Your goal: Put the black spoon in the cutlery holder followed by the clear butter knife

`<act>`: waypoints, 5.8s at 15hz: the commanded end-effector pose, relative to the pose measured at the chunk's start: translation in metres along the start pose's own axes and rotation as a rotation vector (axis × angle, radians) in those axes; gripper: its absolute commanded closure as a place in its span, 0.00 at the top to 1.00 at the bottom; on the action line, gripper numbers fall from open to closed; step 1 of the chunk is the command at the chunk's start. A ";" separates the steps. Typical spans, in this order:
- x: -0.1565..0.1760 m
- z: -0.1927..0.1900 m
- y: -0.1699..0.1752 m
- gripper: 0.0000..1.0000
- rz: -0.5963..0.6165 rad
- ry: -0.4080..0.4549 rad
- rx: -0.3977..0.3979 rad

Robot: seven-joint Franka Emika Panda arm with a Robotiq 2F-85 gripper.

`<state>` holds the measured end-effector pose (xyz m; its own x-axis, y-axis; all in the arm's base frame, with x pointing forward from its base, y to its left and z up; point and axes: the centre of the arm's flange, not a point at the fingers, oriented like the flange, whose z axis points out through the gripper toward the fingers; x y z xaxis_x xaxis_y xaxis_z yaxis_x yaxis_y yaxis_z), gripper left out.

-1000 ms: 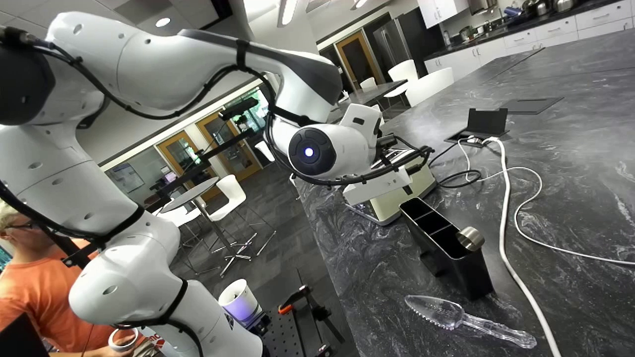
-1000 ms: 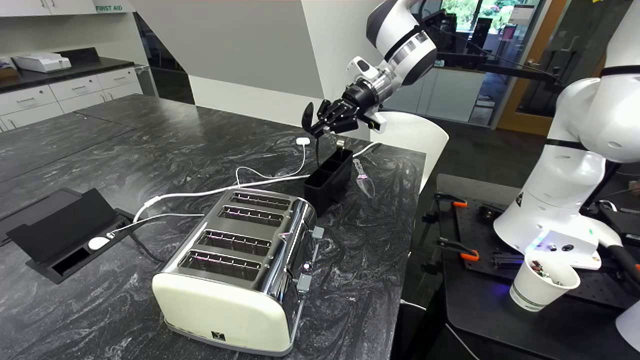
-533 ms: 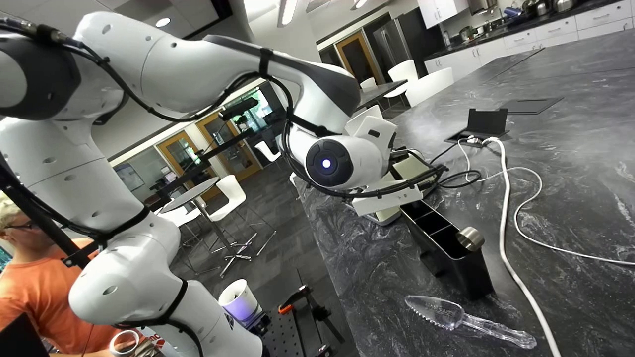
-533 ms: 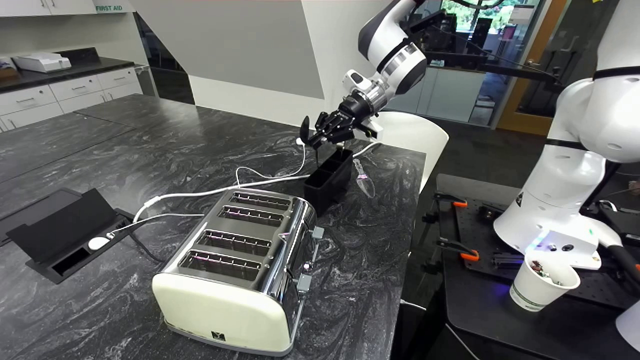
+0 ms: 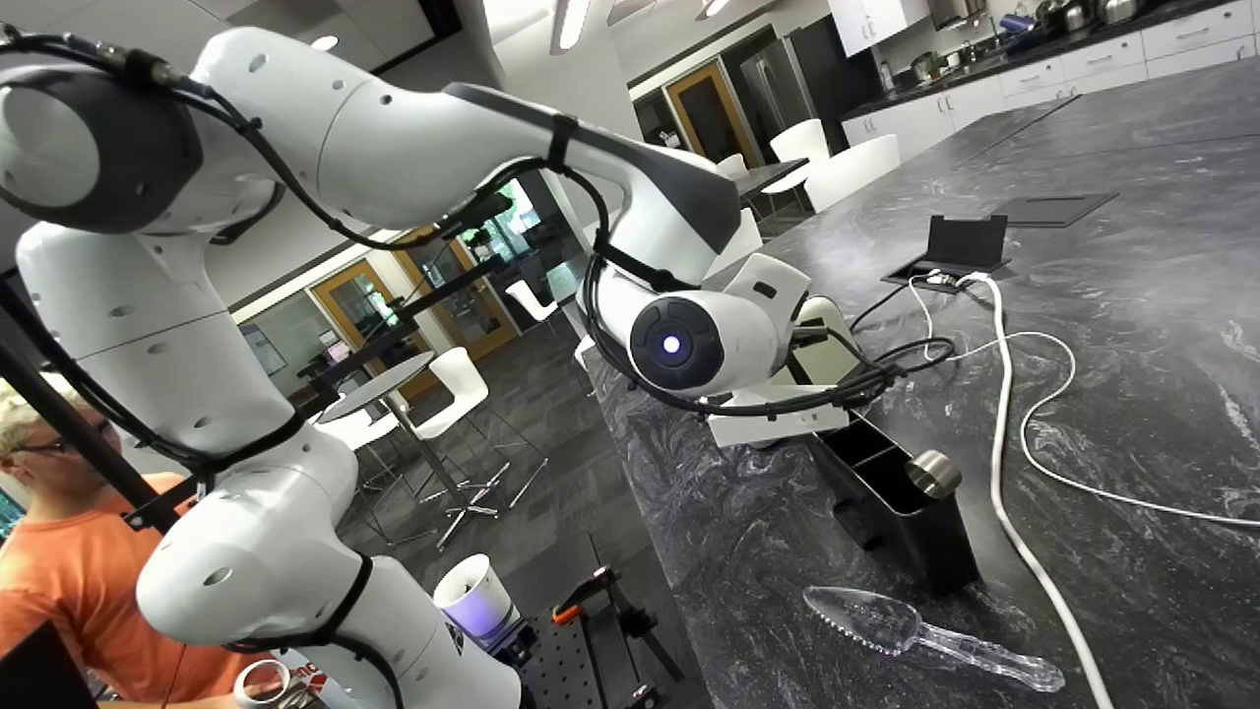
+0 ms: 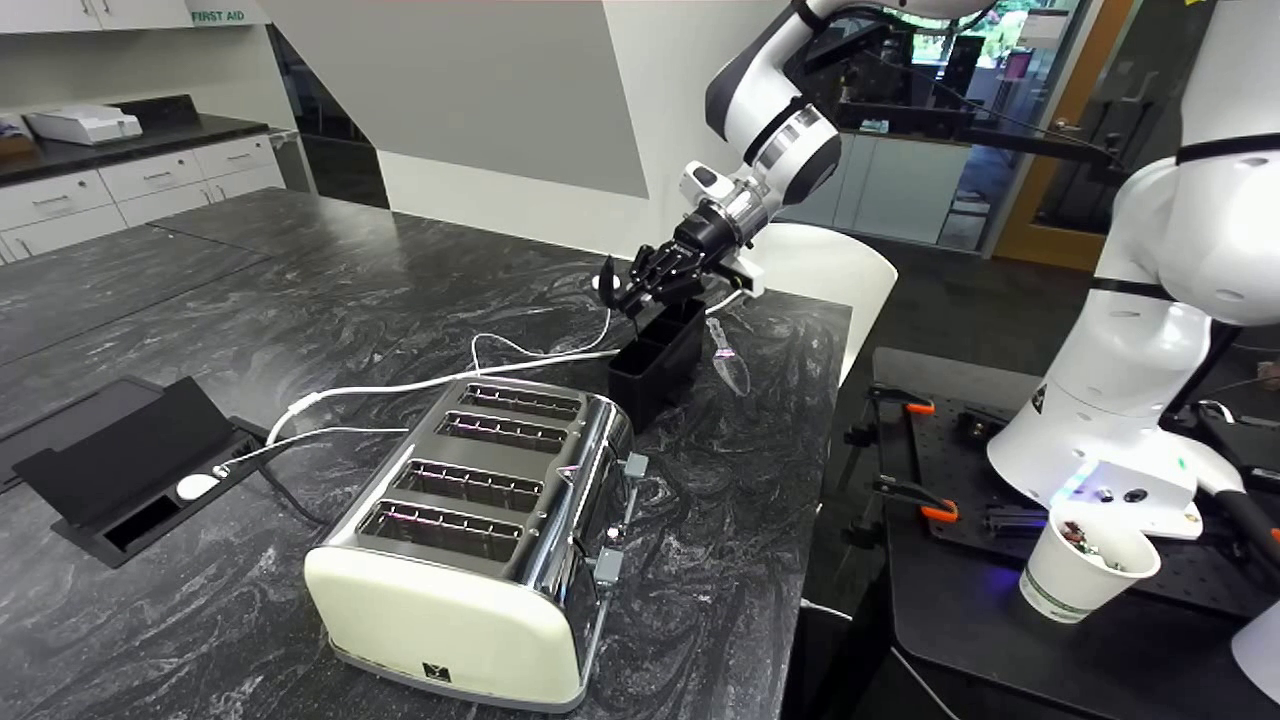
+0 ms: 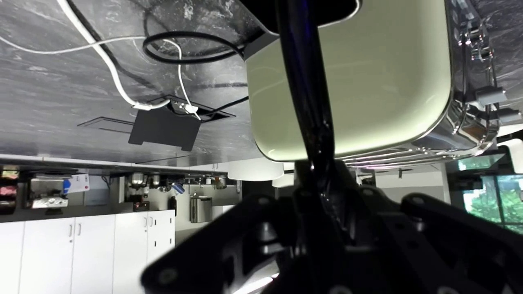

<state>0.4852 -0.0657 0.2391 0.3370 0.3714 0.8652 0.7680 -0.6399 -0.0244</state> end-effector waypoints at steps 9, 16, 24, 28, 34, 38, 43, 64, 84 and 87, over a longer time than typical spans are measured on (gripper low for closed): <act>-0.017 0.029 0.023 0.04 0.060 -0.151 -0.071; -0.005 0.031 0.019 0.63 0.052 -0.210 -0.100; 0.062 -0.051 -0.002 1.00 -0.078 -0.286 -0.132; 0.081 -0.099 -0.013 1.00 -0.190 -0.523 -0.144; 0.047 -0.119 -0.041 1.00 -0.275 -0.851 -0.151; -0.021 -0.098 -0.037 1.00 -0.283 -0.879 -0.136; -0.032 -0.105 -0.033 1.00 -0.305 -0.937 -0.124; -0.119 -0.102 0.057 1.00 -0.752 -1.085 0.178; -0.155 -0.079 0.104 1.00 -0.655 -1.039 0.166; -0.158 -0.074 0.104 1.00 -0.658 -1.045 0.195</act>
<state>0.4645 -0.2384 0.1405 0.0844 0.9945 -0.0613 0.9894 -0.0763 0.1236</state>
